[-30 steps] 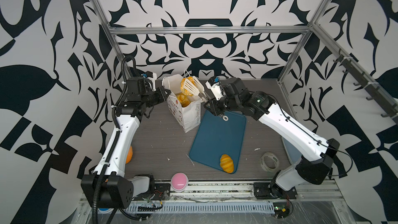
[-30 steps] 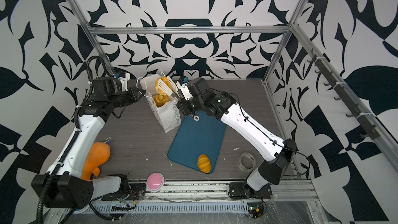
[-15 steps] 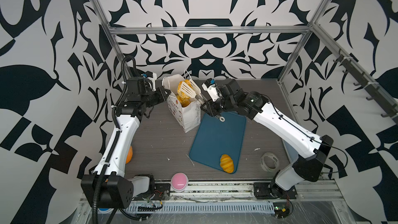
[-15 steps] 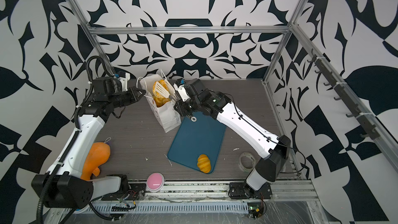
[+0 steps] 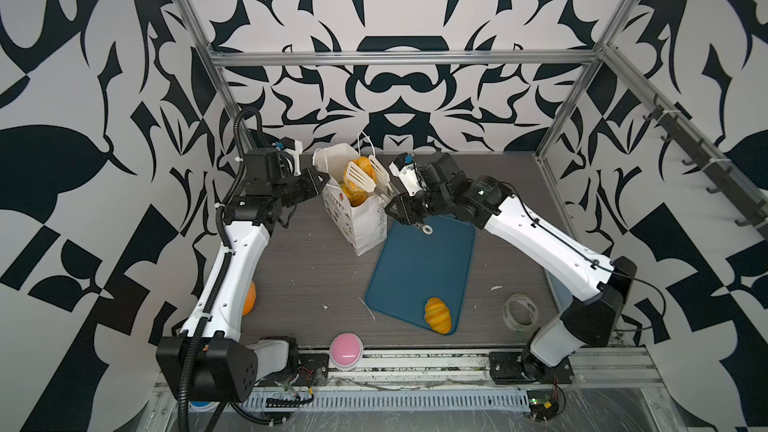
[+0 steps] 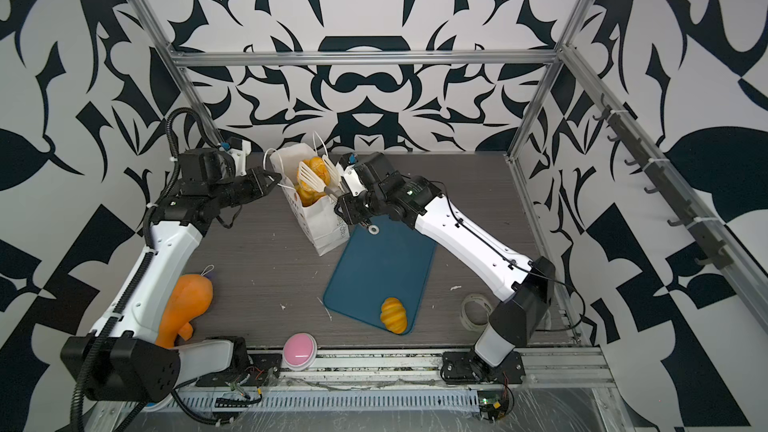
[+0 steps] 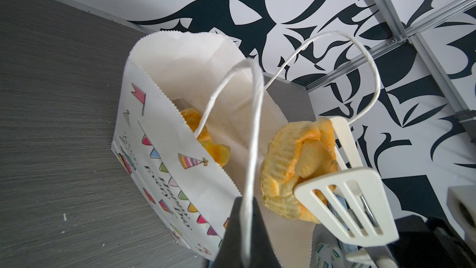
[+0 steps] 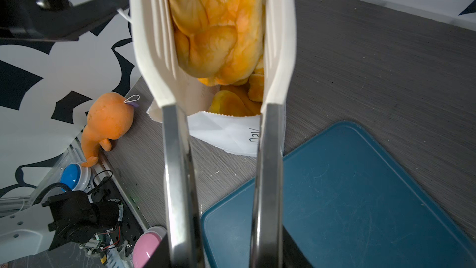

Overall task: Place the fake bread into the paper bag
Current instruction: 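Lower the puffy roll into the bag held by the left gripper, open tongs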

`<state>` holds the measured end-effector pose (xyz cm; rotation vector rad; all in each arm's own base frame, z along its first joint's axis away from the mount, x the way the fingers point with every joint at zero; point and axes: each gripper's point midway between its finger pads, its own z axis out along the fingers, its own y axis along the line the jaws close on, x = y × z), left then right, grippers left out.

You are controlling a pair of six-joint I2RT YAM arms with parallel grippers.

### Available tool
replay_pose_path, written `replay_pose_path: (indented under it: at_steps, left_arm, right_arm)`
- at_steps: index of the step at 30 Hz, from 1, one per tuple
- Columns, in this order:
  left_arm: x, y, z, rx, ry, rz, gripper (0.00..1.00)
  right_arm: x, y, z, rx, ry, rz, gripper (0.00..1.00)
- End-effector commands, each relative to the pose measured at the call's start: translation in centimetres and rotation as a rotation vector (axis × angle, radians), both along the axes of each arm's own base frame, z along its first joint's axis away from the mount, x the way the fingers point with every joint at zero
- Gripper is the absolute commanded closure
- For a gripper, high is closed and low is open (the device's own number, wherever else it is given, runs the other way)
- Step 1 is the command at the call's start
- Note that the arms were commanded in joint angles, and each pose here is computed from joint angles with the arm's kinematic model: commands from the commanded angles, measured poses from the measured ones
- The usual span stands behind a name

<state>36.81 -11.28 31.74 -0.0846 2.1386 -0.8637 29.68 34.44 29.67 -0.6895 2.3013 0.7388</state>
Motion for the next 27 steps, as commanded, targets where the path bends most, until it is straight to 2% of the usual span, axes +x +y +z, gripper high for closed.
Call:
replay_pose_path:
  at_steps: [1,27]
  left_arm:
    - [-0.04,-0.09,-0.89,-0.006,0.022,-0.006,1.00]
    - [-0.07,-0.21,-0.84,-0.012,0.023,-0.012,1.00]
  right_arm:
    - [0.47,0.42,3.21,0.091,-0.078,0.002,0.53]
    - [0.26,0.50,3.94,0.104,-0.077,0.011,0.46]
